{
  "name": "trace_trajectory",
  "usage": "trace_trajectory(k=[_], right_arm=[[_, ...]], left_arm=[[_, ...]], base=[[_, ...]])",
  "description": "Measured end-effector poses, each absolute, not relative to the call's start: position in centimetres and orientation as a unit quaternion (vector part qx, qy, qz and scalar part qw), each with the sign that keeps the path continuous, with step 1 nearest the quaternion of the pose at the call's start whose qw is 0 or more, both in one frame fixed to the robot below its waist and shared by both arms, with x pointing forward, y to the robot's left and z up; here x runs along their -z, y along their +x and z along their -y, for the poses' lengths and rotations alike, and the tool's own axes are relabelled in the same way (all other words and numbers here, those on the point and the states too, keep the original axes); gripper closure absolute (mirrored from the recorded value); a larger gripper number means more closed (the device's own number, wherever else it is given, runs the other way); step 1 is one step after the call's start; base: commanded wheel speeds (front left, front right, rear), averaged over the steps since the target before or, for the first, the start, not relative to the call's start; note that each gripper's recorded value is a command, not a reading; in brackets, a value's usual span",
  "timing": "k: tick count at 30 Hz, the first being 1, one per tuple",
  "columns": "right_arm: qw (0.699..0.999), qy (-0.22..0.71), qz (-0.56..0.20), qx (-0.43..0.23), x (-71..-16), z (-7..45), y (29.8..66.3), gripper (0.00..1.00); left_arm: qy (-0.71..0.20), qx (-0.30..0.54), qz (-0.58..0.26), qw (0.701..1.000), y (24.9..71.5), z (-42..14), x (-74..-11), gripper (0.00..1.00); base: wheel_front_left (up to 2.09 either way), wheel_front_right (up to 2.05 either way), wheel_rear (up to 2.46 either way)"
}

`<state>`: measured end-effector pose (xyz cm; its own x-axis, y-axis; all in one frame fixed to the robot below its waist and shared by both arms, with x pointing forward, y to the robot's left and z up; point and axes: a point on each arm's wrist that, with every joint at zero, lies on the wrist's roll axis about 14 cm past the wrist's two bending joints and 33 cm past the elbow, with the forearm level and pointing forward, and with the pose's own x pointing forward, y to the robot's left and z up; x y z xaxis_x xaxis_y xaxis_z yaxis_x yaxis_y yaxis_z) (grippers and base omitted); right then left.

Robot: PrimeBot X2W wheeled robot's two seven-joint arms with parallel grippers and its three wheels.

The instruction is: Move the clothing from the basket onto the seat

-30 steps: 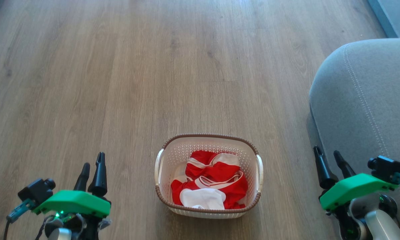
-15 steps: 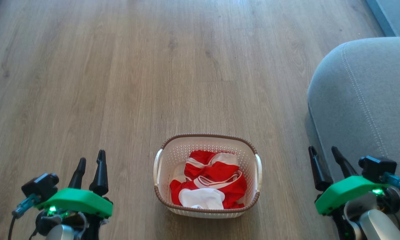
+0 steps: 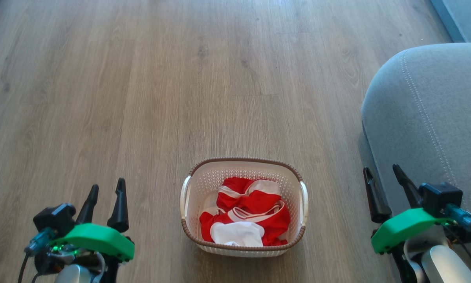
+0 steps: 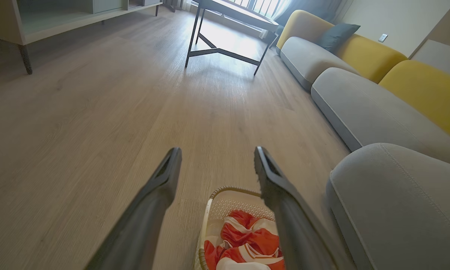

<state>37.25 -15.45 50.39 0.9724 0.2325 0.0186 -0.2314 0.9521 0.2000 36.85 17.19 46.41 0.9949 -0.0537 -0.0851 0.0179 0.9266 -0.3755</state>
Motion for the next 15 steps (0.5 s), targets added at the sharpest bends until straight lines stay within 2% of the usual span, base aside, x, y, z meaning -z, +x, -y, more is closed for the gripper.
trace_trajectory(k=[15], right_arm=[[0.99,0.013,0.025,-0.137,-51.16,15.33,37.11,0.0]], left_arm=[[-0.101,0.032,-0.041,0.994,36.74,-17.45,-46.27,0.0]], base=[[0.0,0.0,0.0]])
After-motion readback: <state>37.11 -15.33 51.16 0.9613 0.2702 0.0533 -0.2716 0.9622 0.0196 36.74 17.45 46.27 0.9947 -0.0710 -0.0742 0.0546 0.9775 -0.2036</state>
